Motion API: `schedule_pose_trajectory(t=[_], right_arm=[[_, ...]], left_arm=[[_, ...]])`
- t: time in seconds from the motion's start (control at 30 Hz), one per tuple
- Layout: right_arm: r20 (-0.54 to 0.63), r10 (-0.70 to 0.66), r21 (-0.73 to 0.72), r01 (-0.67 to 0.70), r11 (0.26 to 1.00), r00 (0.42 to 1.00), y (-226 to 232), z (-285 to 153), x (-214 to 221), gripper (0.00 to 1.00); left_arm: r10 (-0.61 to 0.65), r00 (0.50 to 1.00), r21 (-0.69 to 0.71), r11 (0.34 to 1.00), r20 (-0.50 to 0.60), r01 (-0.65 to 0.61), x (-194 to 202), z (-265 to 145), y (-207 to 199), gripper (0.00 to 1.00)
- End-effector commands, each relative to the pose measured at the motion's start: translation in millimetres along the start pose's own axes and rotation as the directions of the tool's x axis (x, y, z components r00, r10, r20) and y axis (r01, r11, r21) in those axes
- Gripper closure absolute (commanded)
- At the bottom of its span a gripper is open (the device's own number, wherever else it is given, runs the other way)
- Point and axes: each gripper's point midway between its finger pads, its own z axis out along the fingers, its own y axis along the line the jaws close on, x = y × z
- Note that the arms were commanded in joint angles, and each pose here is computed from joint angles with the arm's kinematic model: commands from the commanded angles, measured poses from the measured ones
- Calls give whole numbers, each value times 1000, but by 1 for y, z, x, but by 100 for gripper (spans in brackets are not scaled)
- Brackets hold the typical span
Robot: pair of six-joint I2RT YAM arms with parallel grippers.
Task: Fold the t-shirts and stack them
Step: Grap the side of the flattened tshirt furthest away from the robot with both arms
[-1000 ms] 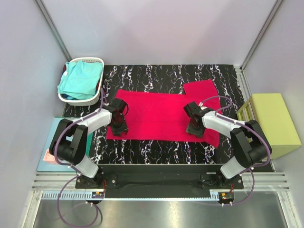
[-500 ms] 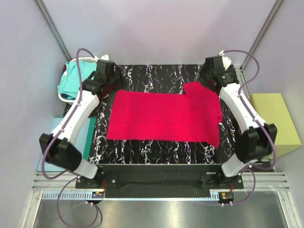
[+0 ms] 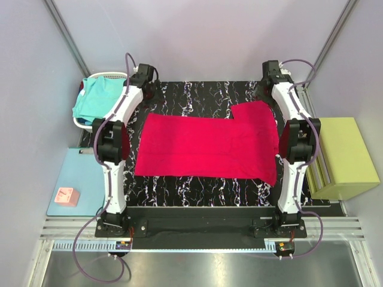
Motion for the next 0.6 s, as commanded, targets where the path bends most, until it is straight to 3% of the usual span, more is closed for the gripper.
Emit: schedule_pose_trajectory(t=[0.0, 0.1, 0.27, 0.4, 0.57], right_arm=[[55, 11, -66, -7, 998, 998, 26, -1, -33, 29], [51, 30, -89, -25, 996, 998, 40, 20, -38, 29], [60, 97, -140, -88, 986, 993, 51, 56, -55, 32], [21, 114, -116, -111, 987, 993, 44, 100, -39, 36], [-14, 120, -111, -121, 986, 993, 41, 121, -25, 37]], left_arm=[[36, 990, 123, 991, 133, -53, -56, -30, -36, 30], [38, 988, 119, 991, 151, -56, -64, -26, -38, 30], [43, 994, 74, 996, 101, -50, -45, -14, -28, 30], [61, 995, 30, 998, 80, -64, -36, -5, -16, 29], [51, 997, 44, 998, 55, -54, -34, 18, -15, 29]])
